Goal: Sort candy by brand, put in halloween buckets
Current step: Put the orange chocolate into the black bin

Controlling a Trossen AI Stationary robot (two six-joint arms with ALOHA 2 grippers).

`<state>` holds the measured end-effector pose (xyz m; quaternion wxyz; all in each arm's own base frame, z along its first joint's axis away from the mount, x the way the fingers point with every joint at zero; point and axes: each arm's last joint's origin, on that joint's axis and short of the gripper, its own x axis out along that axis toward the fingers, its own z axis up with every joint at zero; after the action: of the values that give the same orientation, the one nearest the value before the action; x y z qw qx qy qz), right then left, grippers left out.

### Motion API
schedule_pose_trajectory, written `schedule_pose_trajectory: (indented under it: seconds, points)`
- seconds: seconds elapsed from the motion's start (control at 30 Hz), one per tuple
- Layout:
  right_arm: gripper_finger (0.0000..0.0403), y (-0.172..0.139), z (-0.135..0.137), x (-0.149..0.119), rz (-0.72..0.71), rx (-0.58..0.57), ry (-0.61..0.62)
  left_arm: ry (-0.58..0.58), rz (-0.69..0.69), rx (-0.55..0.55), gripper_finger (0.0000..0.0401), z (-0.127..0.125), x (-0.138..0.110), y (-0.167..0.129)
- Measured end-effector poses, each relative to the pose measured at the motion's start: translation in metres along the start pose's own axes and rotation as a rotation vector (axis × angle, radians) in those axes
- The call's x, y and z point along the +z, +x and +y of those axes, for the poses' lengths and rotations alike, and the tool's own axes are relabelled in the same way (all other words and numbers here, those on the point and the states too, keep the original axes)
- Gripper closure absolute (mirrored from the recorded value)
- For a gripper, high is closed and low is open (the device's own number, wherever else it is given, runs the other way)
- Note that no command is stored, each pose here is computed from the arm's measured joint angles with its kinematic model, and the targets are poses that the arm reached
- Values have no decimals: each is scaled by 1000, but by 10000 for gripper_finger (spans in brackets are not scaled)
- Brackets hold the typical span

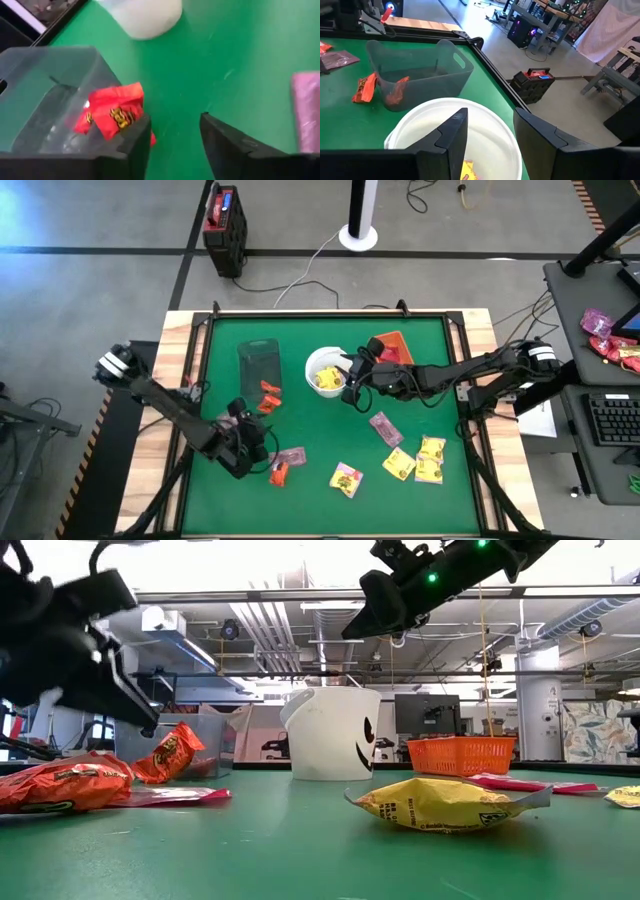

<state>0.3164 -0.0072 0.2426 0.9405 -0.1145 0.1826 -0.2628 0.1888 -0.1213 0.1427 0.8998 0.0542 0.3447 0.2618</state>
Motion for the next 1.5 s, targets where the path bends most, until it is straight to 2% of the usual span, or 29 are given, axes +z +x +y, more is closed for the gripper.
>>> schedule_pose_trajectory:
  seconds: [0.13, 0.3, 0.37, 0.63, 1.5]
  points:
    - [247, 0, 0, 0, 0, 1, 0, -30, -6, 96, 211, -5, -13, 12]
    - [246, 0, 0, 0, 0, 2, 6, -124, -7, 228, 216, 2, -28, 18]
    - [246, 0, 0, 0, 0, 1, 6, -121, -8, 249, 223, 2, -32, 21]
    - [247, 0, 0, 0, 0, 1, 7, -89, -5, 276, 238, -2, -40, 28]
    - [248, 0, 0, 0, 0, 1, 7, -176, -30, 297, 250, -2, -52, 46]
